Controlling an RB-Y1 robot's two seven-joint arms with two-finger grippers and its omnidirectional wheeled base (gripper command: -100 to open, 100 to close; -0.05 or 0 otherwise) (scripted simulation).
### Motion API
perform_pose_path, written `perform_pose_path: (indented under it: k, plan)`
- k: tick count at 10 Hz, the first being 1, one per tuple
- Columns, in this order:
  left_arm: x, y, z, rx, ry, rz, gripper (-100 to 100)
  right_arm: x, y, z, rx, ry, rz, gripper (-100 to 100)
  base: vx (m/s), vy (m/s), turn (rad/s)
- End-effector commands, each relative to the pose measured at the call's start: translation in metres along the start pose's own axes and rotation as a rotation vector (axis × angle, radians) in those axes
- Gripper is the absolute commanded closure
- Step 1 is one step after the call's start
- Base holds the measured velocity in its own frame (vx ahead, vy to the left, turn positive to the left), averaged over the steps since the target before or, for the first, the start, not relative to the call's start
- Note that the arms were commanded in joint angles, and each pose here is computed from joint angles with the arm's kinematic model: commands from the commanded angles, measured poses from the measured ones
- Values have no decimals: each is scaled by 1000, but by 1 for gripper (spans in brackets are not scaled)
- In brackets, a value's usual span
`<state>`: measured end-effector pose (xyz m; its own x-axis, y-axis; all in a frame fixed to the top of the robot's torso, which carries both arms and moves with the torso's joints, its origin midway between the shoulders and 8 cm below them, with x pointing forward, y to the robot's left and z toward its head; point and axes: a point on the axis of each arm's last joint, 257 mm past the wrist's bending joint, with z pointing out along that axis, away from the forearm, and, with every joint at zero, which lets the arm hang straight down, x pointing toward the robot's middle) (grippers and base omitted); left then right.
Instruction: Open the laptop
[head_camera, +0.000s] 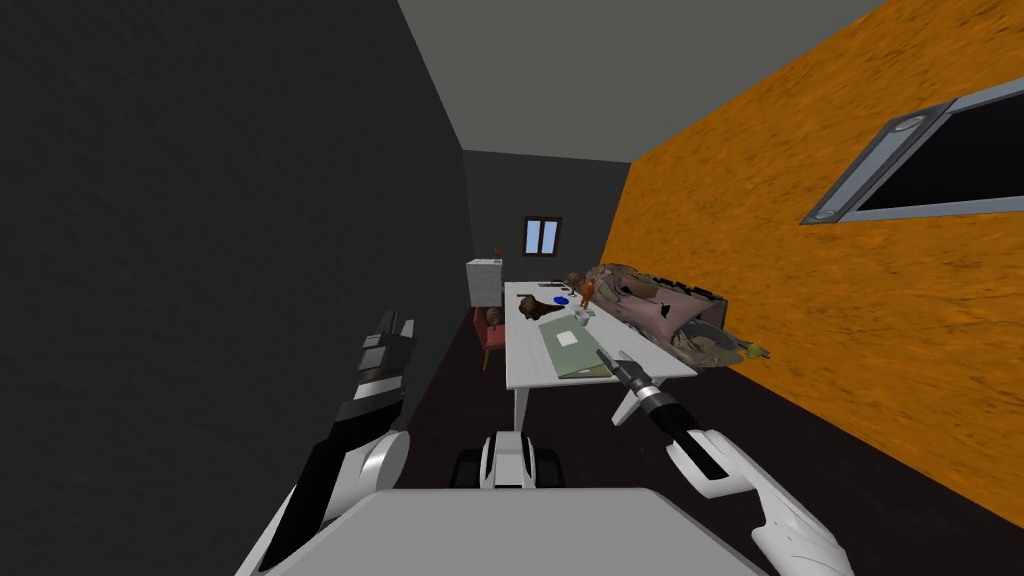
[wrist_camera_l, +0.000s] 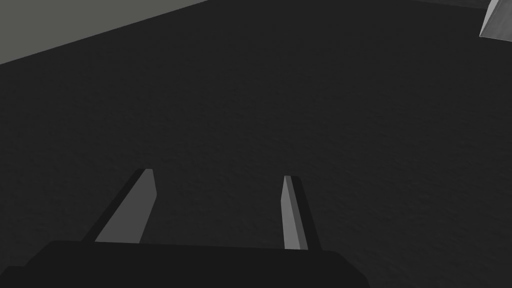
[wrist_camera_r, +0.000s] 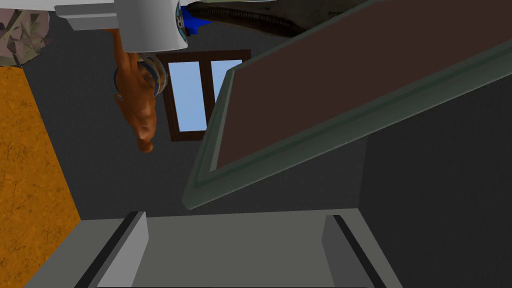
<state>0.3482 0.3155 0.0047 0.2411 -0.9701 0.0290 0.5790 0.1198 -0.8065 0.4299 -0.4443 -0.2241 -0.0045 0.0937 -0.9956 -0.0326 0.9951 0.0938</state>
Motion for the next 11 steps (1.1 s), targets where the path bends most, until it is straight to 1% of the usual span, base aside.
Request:
perform_pose_path:
  k: [1,2,3,4,5,6,11]
  plan:
    - [0,0,0,0,0,0,0,-16,-11,1,7,0,0,-100,-8,45,17]
    - [0,0,0,0,0,0,0,-23,-13,1,9,-1,0,-100,-13,35,14]
    - [0,0,0,0,0,0,0,-35,-19,2,11,-1,0,-100,-21,37,32]
    - [0,0,0,0,0,0,0,-41,-21,2,12,-2,0,-100,-22,35,27]
    - [0,0,0,0,0,0,0,-36,-20,2,10,-1,-2,-100,-9,14,1]
    - [0,0,0,0,0,0,0,-36,-20,2,12,-1,0,0,0,0,0]
    - [0,0,0,0,0,0,0,-36,-20,2,12,-1,0,0,0,0,0]
